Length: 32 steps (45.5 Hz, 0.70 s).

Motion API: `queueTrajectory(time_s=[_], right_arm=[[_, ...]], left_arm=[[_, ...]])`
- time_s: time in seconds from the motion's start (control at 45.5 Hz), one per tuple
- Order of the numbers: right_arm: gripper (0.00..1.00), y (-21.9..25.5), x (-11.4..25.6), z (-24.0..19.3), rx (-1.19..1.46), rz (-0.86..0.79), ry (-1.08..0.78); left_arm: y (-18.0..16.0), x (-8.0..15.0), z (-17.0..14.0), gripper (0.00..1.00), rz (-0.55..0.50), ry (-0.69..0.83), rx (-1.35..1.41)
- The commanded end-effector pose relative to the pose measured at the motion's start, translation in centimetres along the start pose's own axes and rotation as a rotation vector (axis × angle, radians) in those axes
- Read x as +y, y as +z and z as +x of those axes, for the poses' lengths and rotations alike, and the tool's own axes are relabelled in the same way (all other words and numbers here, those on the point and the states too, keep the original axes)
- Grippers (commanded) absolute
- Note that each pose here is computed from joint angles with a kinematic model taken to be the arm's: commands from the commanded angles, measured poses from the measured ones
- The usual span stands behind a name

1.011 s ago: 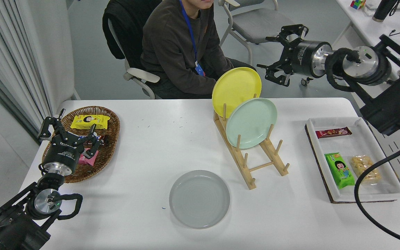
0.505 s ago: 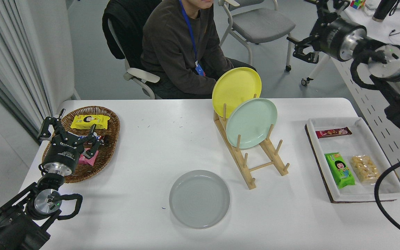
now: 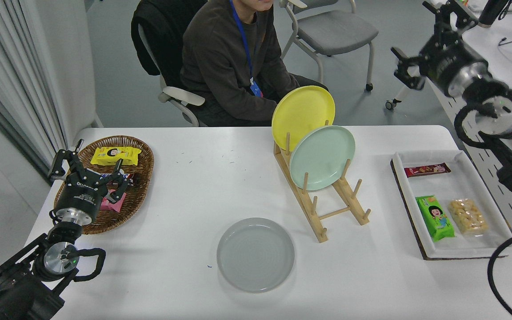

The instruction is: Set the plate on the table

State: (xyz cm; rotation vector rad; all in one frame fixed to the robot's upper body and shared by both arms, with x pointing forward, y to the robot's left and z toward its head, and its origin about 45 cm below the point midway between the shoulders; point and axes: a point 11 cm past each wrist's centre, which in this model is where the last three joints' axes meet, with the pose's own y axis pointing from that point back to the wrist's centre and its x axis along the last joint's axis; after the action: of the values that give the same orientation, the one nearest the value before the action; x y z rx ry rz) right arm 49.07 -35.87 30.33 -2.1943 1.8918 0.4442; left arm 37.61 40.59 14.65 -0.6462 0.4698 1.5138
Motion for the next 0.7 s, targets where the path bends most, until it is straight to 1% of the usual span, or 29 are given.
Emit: queueTrajectory(time_s=[0.0,0.132,0.264,0.462,0.593,0.615,0.681], right_arm=[[0.99,3.8,3.4,3.5,-0.017,-0.065,0.025],[0.99,5.9,4.7,4.2,-0.085,-0.077,0.012],[0.99,7.5,5.7,5.3,-0.167,-0.063,0.047],[0.99,9.9,7.8,7.6,-0.310,-0.019,0.138],[0.99,11.5,8.5,8.4,-0.410,0.019,0.194],[0.99,12.5,9.0,9.1,-0.447,0.026,0.228],[0.99,13.3,9.3,9.0,-0.493,0.043,0.232]], left_arm=[[0.0,0.0,0.0,0.98,0.001,0.000,0.000],[0.0,0.0,0.0,0.98,0.001,0.000,0.000],[0.0,0.0,0.0,0.98,0.001,0.000,0.000],[0.0,0.0,0.0,0.98,0.001,0.000,0.000],[0.0,0.0,0.0,0.98,-0.001,0.000,0.000],[0.0,0.0,0.0,0.98,0.001,0.000,0.000],[0.0,0.0,0.0,0.98,-0.001,0.000,0.000]])
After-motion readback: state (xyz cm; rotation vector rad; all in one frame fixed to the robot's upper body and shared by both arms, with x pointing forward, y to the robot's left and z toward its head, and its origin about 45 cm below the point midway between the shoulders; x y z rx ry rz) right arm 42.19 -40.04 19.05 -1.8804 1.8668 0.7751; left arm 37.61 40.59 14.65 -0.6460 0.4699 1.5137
